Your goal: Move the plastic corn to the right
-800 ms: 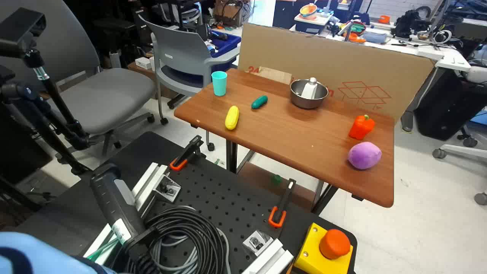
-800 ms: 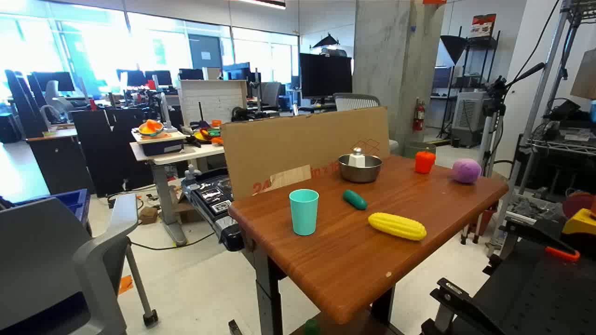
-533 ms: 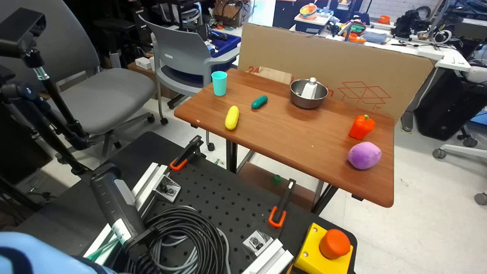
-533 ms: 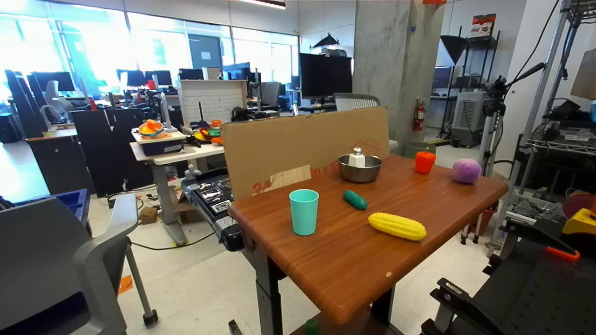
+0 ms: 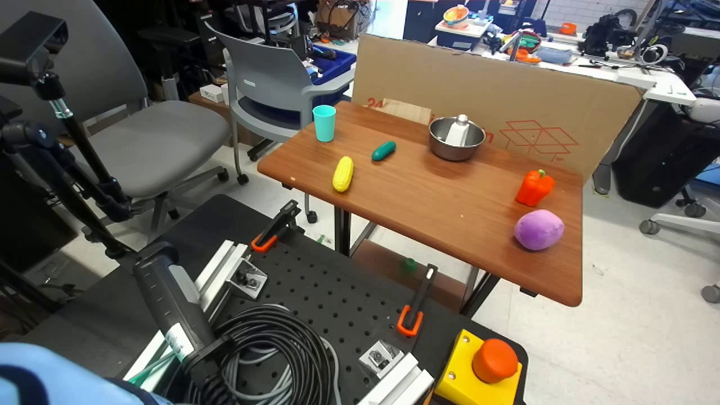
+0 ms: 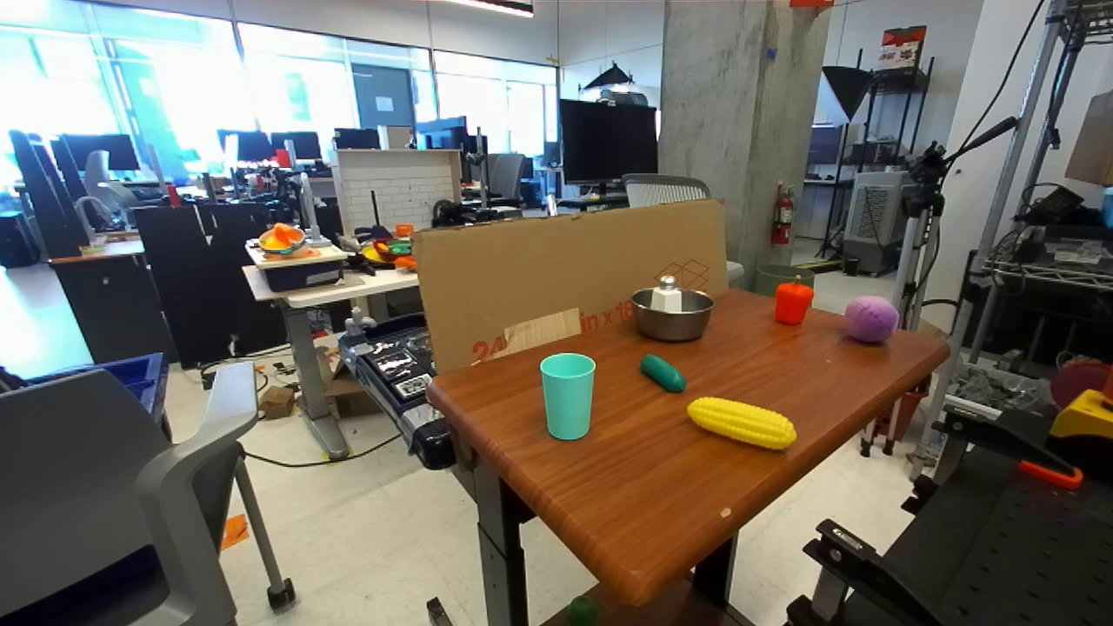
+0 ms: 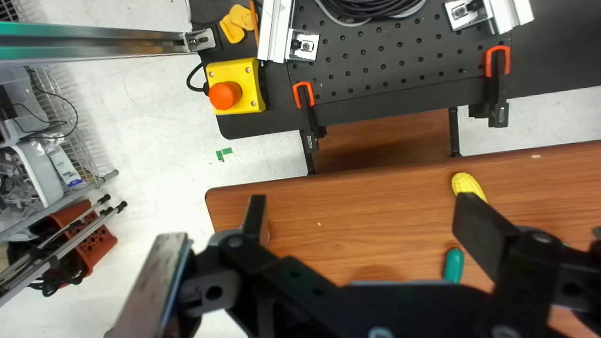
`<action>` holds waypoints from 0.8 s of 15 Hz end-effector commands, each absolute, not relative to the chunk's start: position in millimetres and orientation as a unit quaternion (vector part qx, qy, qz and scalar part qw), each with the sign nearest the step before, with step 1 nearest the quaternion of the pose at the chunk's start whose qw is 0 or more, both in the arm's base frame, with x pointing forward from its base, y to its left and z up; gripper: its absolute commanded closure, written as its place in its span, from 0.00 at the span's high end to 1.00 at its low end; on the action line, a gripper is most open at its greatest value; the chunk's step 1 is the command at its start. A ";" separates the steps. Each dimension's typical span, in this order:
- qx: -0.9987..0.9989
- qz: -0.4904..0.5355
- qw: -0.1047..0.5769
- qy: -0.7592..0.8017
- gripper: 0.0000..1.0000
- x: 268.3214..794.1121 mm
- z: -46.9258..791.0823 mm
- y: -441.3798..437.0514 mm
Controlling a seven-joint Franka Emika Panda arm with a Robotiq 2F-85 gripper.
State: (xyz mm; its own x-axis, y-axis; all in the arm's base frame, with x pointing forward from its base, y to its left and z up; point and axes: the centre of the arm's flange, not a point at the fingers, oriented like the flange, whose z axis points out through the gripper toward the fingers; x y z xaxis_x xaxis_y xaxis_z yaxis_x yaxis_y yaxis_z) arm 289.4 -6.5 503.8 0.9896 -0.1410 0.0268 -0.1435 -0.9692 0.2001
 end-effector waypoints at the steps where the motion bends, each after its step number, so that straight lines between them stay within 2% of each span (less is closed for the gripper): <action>1: 0.993 -0.013 0.082 -0.085 1.00 310.0 478.1 -11.7; 3: 0.994 -0.009 0.063 -0.094 1.00 328.7 454.2 -15.4; 6: 0.991 0.027 -0.004 -0.129 1.00 369.2 409.8 -13.5; 12: 0.989 0.015 -0.071 -0.132 1.00 419.8 299.7 19.3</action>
